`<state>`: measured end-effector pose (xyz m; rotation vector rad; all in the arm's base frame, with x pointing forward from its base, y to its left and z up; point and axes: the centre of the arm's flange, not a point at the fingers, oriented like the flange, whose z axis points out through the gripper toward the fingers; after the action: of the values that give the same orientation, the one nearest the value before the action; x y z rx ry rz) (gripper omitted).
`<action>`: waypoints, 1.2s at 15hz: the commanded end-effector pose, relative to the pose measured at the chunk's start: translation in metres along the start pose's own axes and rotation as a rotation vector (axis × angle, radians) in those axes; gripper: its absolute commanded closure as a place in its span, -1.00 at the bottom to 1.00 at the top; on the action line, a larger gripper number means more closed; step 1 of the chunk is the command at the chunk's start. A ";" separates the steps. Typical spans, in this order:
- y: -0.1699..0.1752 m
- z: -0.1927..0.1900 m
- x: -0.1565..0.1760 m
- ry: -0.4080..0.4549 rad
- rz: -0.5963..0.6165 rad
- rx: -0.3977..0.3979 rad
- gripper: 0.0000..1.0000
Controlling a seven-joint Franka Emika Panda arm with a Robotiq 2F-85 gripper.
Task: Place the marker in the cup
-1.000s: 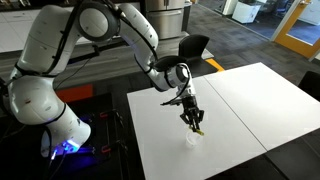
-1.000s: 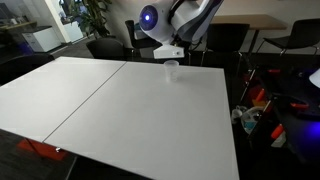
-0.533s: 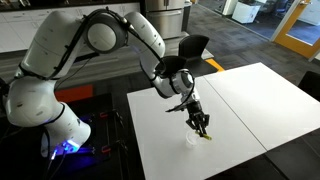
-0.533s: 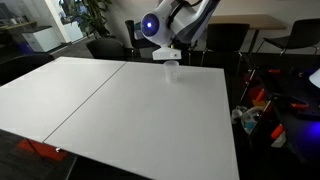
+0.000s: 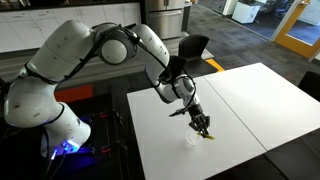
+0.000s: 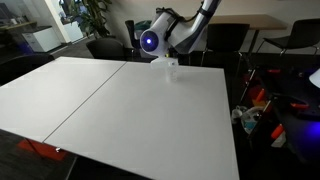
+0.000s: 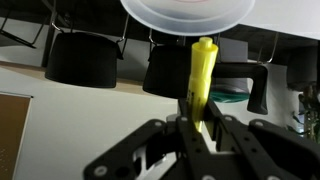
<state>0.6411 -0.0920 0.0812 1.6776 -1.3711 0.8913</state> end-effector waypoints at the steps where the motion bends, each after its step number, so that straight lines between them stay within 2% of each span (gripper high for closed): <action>1: -0.001 -0.005 -0.013 0.039 0.032 -0.011 0.90; 9: 0.020 -0.022 -0.032 0.043 0.066 -0.050 0.90; 18: 0.025 -0.012 -0.040 0.041 0.052 -0.080 0.90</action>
<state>0.6159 -0.0655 0.0503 1.5921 -1.3975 0.8773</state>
